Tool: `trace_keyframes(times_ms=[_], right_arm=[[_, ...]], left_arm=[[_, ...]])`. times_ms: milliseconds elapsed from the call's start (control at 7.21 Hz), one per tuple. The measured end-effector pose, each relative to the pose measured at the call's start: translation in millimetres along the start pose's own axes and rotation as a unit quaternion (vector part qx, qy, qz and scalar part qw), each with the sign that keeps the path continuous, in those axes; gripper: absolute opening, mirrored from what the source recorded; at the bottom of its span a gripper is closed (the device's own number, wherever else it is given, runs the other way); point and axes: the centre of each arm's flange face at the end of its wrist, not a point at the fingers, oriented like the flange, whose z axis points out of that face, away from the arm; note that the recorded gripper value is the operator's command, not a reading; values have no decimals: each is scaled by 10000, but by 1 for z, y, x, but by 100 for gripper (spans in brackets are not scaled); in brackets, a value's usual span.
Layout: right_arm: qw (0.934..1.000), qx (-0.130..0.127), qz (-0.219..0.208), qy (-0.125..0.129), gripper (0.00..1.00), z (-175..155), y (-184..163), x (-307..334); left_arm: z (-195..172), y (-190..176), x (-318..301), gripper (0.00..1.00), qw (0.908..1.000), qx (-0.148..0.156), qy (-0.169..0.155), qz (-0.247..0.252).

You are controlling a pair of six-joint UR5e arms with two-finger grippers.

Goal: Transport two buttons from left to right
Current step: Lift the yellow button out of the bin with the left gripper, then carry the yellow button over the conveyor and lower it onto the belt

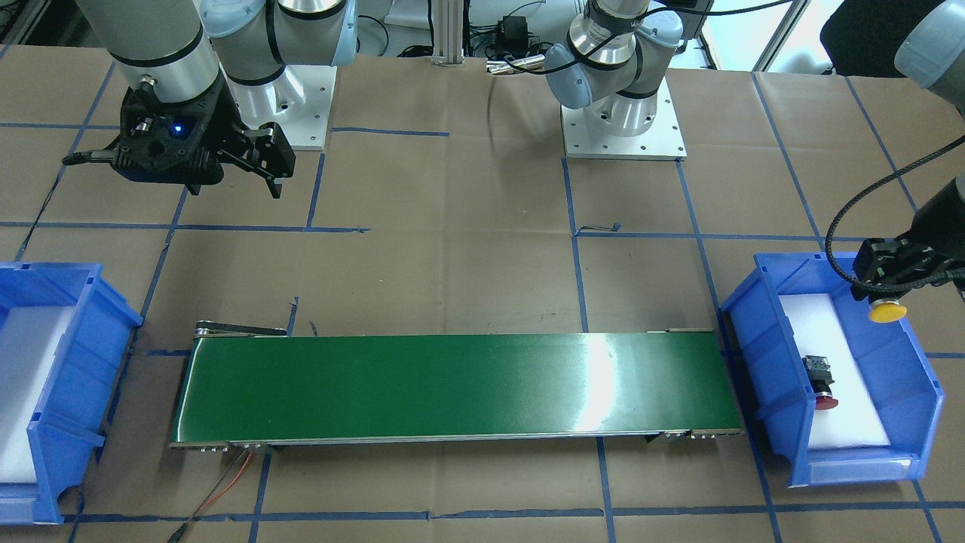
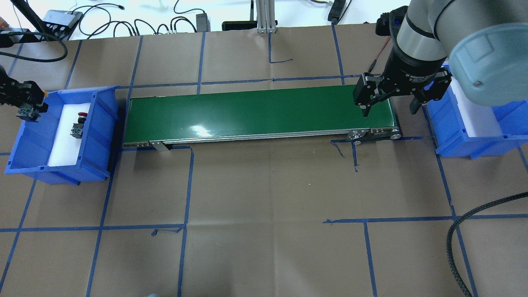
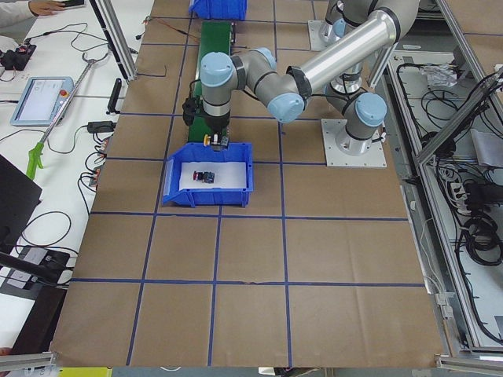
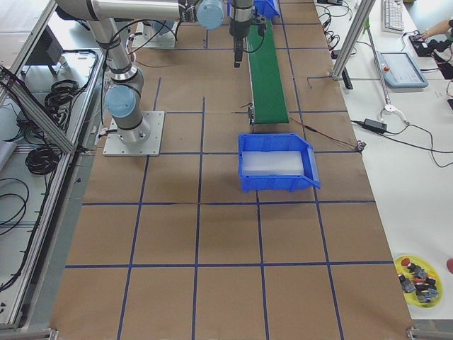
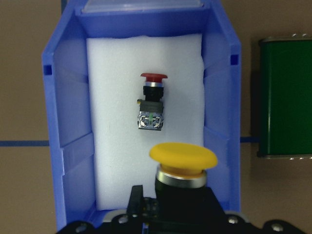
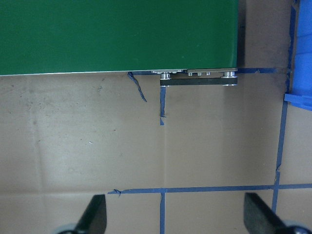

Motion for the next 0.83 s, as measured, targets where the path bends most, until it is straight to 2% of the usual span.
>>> trace_keyframes(times_ms=[277,416,832], right_arm=[[10000,-4,0,-1,100,0,0,0],[10000,-6,2,1,100,0,0,0],[10000,-63,7,-2,100,5,-4,0]], left_arm=[[-4,-26,79,0,10000,15,-19,-35],[4,-33,124,0,9999,-69,-58,-107],[65,-48,228,0,9981,-478,-60,-389]])
